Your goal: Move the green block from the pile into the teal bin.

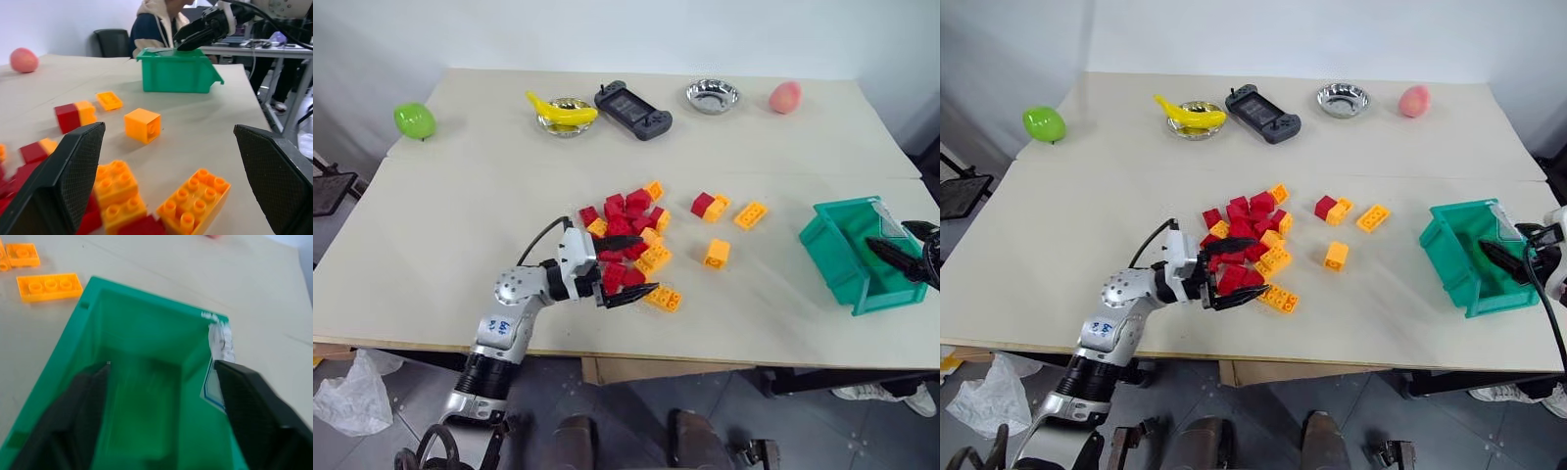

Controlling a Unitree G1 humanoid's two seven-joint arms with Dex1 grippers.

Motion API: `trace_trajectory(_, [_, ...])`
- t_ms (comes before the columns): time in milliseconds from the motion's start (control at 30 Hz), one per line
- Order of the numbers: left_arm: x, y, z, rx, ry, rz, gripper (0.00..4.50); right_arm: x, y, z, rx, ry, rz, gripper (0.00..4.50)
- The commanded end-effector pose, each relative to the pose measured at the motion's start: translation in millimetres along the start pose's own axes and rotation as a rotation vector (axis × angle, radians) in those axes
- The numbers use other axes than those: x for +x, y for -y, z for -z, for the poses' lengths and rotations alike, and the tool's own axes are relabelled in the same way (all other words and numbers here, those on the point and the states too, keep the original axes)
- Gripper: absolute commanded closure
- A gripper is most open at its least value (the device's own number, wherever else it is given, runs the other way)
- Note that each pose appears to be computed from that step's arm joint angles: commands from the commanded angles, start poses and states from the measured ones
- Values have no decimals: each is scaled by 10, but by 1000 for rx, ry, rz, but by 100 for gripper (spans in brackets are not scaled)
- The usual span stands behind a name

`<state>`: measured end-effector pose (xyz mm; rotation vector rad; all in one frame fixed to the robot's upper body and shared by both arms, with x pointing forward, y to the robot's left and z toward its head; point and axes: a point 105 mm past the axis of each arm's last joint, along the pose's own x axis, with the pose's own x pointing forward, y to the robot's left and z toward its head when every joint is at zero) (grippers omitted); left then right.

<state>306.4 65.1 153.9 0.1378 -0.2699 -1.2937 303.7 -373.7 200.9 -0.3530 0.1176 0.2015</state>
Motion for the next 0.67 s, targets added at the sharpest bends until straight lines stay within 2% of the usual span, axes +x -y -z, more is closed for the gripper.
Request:
trace_trajectory(33, [-37, -20, -108, 56, 12, -26, 0, -29, 18, -419, -80, 177, -18, 6])
trace_trajectory(133, [-162, -108, -95, 90, -11, -96, 0, 34, -181, -550, -95, 254, -127, 6])
trace_trajectory(200, [-270, -153, -73, 94, -36, -143, 0, 74, -415, -615, -98, 316, -243, 6])
trace_trajectory(267, [-408, -189, -47, 95, -65, -195, 0, 101, -756, -632, -95, 363, -401, 6])
trace_trajectory(367, [-609, -208, -9, 99, -102, -257, 0, 89, -1229, -529, -54, 342, -617, 6])
trace_trajectory(433, [-767, -232, 48, 89, -133, -310, 0, 95, -1473, -473, -2, 362, -667, 6])
trace_trajectory(500, [-965, -244, 104, 99, -179, -367, 0, 74, -1770, -299, -4, 342, -727, 6])
trace_trajectory(667, [-1192, -268, 54, 131, -213, -494, 0, 63, -1880, -48, 58, 332, -665, 6])
